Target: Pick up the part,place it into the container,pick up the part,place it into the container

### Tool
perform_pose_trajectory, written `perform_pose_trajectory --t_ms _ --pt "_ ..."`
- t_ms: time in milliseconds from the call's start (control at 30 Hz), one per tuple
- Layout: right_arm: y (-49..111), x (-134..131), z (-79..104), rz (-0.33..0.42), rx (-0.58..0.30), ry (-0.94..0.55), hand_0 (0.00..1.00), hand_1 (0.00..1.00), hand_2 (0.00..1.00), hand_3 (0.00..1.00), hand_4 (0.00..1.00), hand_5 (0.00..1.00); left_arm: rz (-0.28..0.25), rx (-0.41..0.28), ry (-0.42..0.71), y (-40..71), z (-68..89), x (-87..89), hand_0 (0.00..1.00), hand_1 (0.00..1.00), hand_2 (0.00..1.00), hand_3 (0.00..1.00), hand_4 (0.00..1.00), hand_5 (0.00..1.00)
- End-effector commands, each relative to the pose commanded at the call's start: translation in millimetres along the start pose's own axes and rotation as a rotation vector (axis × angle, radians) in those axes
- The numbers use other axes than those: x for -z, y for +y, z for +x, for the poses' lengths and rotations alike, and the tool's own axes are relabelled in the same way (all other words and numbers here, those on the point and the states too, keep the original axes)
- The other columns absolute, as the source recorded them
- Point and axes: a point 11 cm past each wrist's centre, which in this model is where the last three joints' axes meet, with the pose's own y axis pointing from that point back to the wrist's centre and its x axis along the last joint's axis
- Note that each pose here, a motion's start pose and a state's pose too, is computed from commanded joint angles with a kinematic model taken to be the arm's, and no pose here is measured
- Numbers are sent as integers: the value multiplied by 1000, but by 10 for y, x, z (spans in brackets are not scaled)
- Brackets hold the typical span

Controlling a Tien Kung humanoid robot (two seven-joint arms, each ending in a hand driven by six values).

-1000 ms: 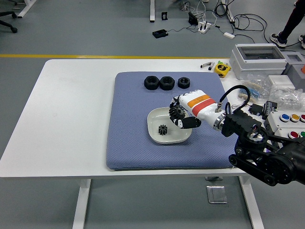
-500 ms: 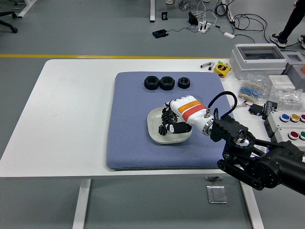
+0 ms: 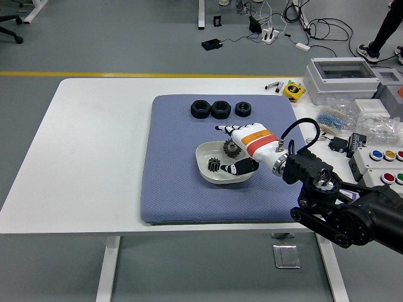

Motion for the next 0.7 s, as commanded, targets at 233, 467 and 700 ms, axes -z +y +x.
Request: perform_pose_trajectory --t_ms 233,467,700 --pt "7 -8 91 -5 -24 -22 580 659 828 941 850 379 0 0 5 -1 0 11 594 578 666 593 581 575" --pt "38 -78 241 -19 -87 -75 578 655 828 939 844 376 4 -1 7 -2 1 30 594 573 666 594 581 576" --pt "135 -388 543 -120 -244 -282 575 656 817 917 838 380 6 -3 9 -5 13 44 593 571 664 593 581 575"
